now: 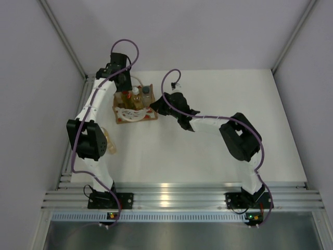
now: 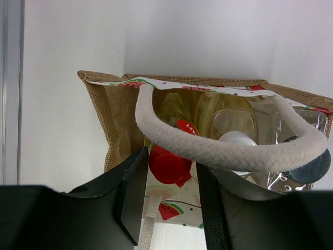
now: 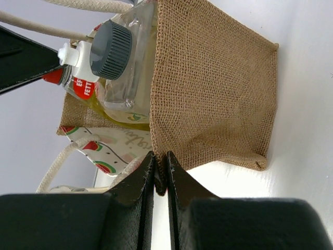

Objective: Take the personal care products out of the canvas bag

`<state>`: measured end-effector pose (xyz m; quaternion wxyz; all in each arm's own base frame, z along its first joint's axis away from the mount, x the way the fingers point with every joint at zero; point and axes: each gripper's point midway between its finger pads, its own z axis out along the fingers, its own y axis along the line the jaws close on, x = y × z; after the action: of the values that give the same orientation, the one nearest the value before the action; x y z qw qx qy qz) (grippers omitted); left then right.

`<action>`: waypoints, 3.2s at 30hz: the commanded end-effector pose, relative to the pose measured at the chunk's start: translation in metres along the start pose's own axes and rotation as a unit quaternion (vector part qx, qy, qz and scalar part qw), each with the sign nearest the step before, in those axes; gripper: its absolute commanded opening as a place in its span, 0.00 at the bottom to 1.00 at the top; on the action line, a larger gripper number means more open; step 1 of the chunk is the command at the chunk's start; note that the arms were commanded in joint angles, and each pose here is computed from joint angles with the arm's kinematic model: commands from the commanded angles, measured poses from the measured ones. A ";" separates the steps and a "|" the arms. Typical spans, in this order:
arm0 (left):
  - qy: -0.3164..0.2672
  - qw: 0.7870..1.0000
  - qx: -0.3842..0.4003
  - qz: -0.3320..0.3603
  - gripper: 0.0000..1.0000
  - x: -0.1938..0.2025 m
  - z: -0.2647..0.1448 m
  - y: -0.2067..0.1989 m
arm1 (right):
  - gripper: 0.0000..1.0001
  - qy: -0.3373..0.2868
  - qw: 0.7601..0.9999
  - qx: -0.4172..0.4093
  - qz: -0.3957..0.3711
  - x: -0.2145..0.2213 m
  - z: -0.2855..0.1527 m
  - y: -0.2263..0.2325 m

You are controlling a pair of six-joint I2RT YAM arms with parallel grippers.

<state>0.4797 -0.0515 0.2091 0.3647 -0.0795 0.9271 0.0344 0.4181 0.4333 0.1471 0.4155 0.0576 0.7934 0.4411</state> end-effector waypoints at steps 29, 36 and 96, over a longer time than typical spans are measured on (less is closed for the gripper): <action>-0.004 1.000 -0.017 0.010 0.00 -0.016 -0.015 -0.002 | 0.00 0.046 0.996 0.072 -0.017 0.022 -0.013 -0.046; -0.028 0.999 -0.018 -0.001 0.00 -0.031 -0.030 0.000 | 0.00 0.047 0.996 0.073 -0.014 0.024 -0.012 -0.047; -0.237 0.954 0.171 -0.067 0.00 -0.099 -0.282 -0.001 | 0.00 0.048 0.996 0.074 -0.005 0.025 -0.010 -0.048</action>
<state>0.3846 -0.0666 0.4110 0.4945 -0.0791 0.8623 -0.0747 0.4176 0.4315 0.1478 0.4146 0.0596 0.7938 0.4410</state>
